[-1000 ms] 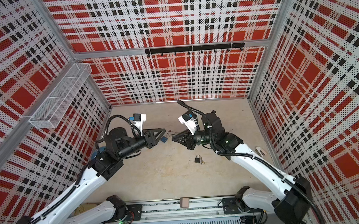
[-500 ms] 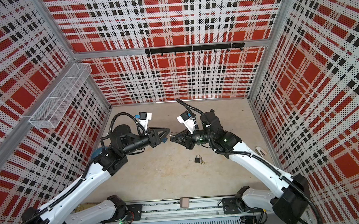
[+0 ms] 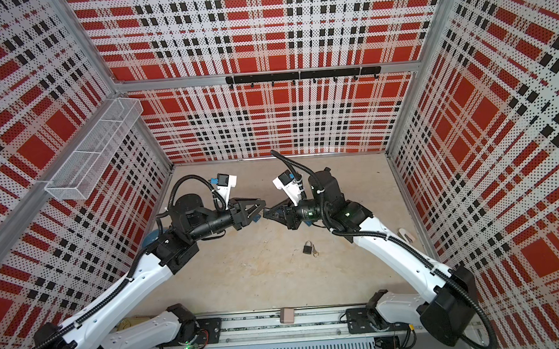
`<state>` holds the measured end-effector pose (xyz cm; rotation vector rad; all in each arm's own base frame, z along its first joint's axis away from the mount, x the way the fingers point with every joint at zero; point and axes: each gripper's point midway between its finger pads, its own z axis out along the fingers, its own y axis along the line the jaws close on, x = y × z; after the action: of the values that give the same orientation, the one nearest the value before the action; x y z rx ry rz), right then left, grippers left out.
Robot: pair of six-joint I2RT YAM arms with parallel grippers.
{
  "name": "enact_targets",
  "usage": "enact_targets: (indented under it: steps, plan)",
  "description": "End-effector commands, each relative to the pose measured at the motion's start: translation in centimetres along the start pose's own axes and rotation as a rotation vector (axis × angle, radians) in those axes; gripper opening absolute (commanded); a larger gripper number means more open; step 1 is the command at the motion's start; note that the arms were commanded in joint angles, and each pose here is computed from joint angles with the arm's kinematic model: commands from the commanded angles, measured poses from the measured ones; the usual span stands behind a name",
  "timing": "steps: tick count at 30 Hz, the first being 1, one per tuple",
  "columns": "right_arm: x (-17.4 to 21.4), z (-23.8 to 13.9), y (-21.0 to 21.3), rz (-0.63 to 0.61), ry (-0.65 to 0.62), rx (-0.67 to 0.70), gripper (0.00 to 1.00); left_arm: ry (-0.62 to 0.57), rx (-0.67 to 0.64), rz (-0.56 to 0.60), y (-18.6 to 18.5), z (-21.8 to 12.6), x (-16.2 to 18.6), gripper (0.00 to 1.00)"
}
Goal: Lock with the key
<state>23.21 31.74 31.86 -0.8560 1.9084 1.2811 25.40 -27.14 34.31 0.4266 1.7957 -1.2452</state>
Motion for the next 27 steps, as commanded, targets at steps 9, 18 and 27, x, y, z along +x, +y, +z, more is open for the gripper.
enact_targets:
  steps: [9,18,27]
  plan:
    - [-2.2,-0.4,0.5,-0.057,-0.052,0.008,0.00,-0.089,0.060,0.012,-2.0,-2.4,-2.2,0.36]
    - [-2.4,-0.6,0.0,-0.054,-0.058,0.022,0.00,-0.069,0.106,-0.021,-2.7,-2.8,-1.6,0.36]
    - [-2.8,-0.7,-0.1,-0.055,-0.066,0.028,0.00,-0.057,0.092,-0.045,-1.9,-2.9,-0.7,0.34]
